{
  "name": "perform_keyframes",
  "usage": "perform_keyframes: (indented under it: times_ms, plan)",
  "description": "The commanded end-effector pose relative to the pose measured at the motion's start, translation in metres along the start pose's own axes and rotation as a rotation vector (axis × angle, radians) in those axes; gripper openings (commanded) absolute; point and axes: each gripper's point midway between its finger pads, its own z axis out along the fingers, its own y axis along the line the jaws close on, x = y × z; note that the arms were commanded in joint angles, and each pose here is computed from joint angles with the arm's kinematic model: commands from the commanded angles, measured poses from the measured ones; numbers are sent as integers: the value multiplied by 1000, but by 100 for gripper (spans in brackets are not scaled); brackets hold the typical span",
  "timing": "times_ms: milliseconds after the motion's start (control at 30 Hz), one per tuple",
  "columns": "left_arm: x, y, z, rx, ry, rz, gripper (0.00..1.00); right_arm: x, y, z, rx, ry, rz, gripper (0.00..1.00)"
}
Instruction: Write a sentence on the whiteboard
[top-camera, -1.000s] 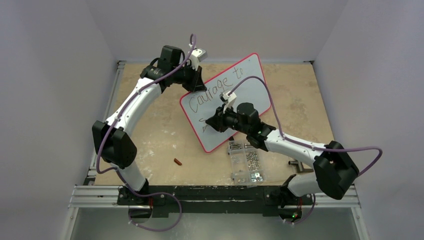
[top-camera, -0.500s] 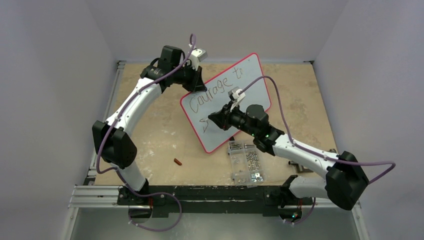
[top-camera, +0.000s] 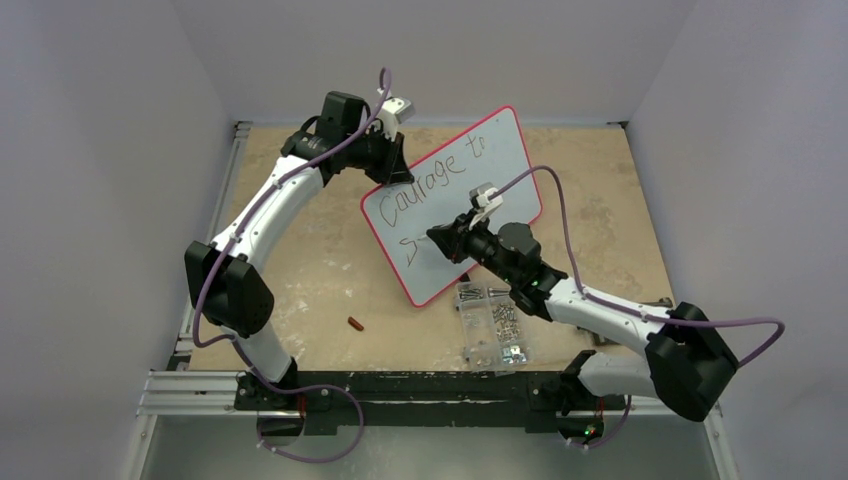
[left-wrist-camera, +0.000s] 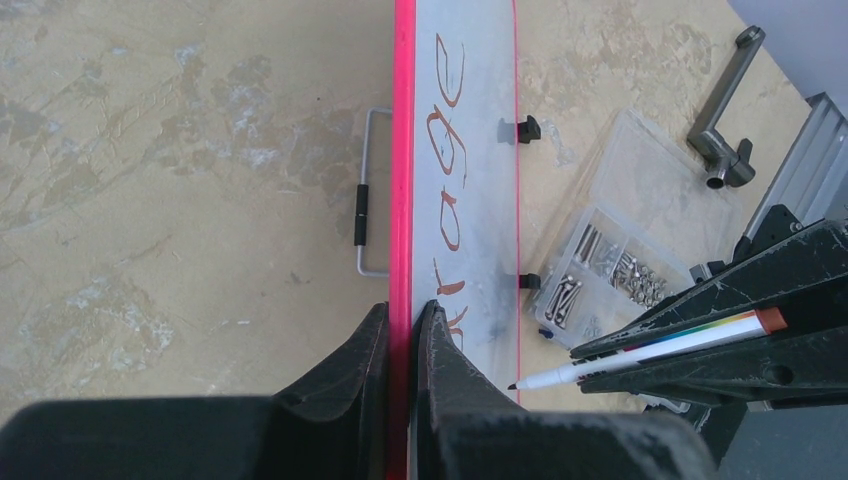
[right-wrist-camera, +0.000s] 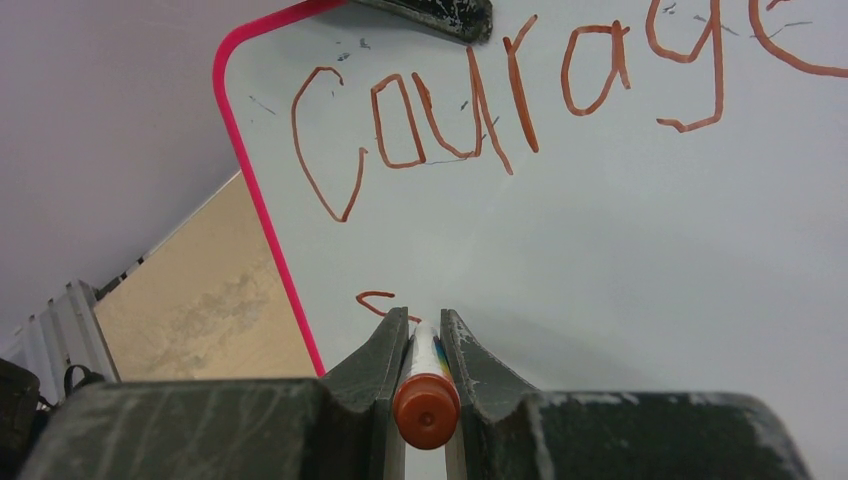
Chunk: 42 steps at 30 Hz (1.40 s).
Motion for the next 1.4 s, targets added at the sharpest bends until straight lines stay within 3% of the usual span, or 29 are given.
perform_keyframes:
  times_ms: [0,833,1367]
  plan:
    - [27,25,1,-135,99,13,0,-24,3,2,-13,-120,14,0]
    - [37,43,0,-159,90,-43,0,-3,-11,14,31,-85,24,0]
    - [38,44,1,-159,94,-45,0,-20,-33,18,147,-80,-30,0]
